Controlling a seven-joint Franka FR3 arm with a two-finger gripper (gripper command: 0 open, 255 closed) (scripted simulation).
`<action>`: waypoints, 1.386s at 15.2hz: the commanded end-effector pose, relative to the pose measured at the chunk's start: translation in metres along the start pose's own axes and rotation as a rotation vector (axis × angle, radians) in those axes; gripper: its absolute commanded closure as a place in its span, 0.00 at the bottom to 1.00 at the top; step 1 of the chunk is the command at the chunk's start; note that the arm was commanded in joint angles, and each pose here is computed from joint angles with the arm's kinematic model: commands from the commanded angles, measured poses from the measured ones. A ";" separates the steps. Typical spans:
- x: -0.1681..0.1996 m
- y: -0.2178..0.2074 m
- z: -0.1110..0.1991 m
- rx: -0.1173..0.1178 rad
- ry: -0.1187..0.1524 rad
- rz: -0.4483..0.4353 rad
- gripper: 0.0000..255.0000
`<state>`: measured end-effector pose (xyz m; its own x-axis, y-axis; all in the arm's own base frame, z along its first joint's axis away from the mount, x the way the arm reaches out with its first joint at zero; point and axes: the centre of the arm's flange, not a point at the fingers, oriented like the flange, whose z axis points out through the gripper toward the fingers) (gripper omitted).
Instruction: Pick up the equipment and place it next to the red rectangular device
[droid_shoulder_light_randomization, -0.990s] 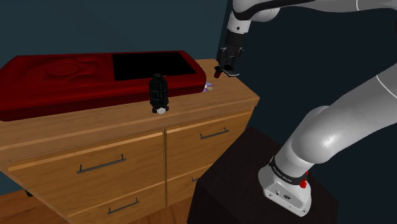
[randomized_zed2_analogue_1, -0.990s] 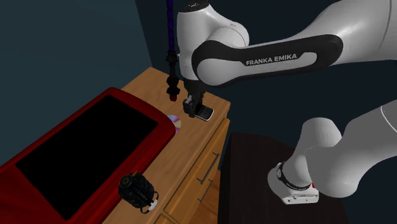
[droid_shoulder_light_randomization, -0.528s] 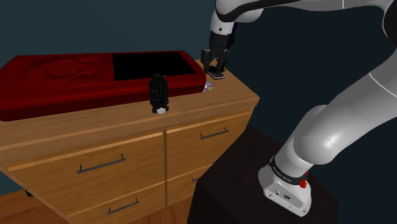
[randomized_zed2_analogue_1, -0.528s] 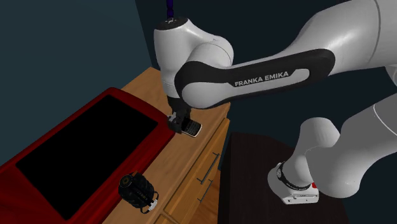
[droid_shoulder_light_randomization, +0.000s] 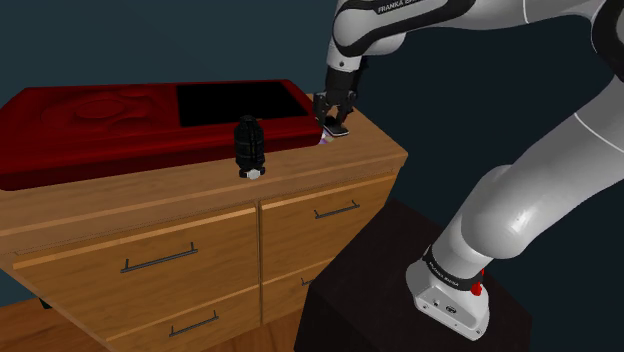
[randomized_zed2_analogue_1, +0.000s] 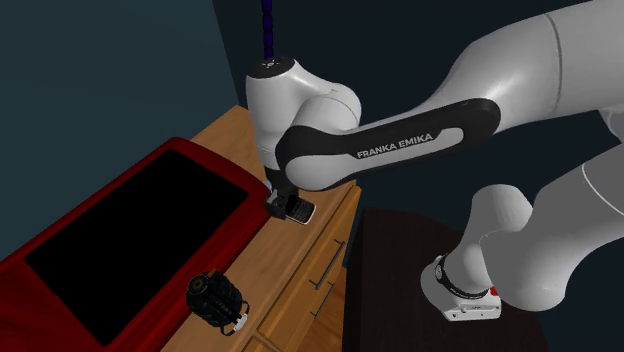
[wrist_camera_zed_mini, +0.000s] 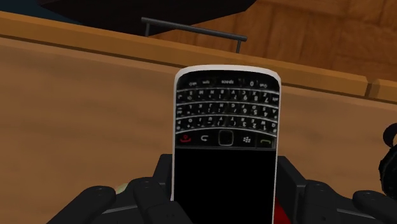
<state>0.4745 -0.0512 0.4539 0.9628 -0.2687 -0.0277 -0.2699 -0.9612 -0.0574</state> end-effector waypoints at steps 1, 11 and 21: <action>0.000 0.000 0.011 0.000 0.001 0.000 1.00; 0.001 0.003 0.063 0.000 0.001 0.000 1.00; 0.002 0.006 0.110 0.000 0.001 0.000 1.00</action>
<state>0.4739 -0.0502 0.3462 0.9628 -0.2686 -0.0277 -0.2698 -0.9612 -0.0575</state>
